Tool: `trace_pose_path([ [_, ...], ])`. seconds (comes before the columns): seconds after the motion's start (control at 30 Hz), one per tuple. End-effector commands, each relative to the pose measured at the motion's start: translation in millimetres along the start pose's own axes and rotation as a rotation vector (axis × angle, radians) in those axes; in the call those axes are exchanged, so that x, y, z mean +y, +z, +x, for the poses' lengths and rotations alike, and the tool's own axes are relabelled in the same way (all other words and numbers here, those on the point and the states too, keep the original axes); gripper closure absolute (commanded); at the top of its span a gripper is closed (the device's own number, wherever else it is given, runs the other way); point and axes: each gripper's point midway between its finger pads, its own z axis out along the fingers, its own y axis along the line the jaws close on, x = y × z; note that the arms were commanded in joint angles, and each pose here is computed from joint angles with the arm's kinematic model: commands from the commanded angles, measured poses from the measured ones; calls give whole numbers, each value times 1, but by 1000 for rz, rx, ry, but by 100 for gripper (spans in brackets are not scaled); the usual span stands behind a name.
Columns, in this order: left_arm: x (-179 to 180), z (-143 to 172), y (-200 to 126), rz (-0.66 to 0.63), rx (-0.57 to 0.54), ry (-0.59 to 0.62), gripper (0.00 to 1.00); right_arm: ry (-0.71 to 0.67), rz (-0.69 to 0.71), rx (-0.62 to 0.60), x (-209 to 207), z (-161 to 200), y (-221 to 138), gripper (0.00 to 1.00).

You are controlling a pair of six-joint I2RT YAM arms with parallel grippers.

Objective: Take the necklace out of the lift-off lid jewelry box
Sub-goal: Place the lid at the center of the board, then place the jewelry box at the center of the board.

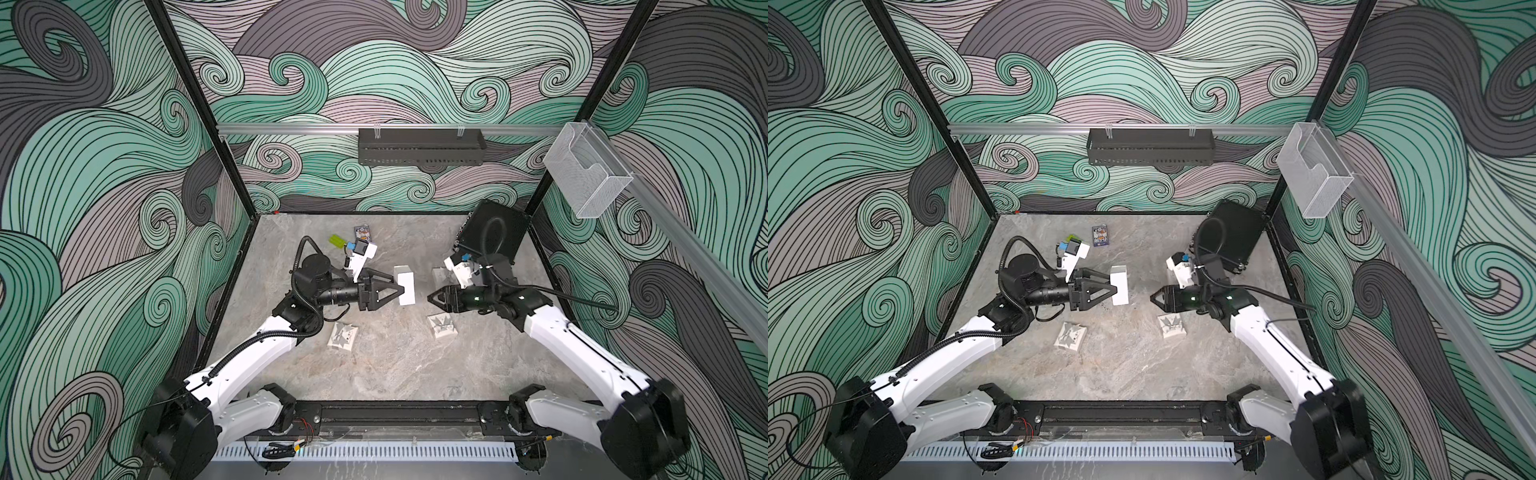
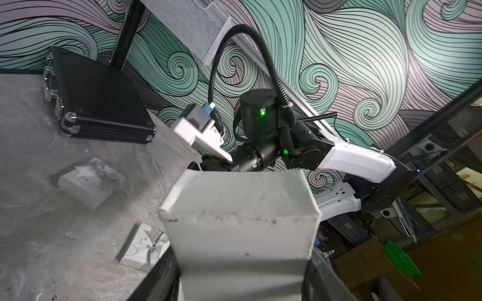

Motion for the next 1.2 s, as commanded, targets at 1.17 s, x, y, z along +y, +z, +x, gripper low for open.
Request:
trace_pose_path([
  [1.17,-56,-12,-10,188,31,166,48,-141,-556,-58,135,-26,-9,80],
])
